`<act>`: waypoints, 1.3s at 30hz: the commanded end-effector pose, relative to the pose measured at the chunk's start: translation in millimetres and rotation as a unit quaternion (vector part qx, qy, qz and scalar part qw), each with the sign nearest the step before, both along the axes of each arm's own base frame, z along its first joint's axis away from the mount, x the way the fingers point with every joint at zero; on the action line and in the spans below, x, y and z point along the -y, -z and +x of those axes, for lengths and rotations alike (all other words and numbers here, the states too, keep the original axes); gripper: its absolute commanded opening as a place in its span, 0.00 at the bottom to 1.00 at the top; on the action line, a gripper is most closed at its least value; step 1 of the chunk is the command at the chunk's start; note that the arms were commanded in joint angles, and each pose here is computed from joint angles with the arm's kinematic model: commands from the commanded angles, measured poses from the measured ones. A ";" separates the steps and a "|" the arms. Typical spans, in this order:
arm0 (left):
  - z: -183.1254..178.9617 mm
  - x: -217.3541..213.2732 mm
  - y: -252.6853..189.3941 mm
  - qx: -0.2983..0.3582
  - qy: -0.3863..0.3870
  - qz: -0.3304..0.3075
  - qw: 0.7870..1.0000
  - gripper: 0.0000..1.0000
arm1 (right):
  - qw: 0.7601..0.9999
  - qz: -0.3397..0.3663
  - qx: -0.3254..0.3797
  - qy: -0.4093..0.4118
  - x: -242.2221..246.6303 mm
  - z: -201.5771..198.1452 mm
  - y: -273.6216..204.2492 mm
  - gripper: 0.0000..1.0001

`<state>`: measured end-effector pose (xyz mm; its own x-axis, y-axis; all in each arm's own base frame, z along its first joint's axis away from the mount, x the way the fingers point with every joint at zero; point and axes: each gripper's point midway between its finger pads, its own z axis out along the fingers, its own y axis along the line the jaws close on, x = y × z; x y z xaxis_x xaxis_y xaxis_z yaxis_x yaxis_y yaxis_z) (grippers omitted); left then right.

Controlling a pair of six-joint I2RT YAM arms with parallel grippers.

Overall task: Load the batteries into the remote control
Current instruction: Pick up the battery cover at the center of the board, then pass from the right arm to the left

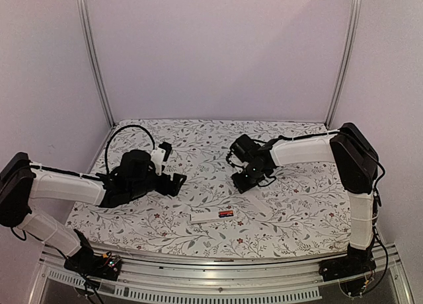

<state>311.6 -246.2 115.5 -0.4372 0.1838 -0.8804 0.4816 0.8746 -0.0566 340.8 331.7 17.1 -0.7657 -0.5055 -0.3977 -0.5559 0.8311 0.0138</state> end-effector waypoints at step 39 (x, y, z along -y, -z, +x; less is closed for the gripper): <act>-50.2 77.9 -152.3 0.070 0.078 -0.212 0.972 0.97 | 0.885 0.313 0.312 -0.145 -133.7 -68.2 -330.7 0.00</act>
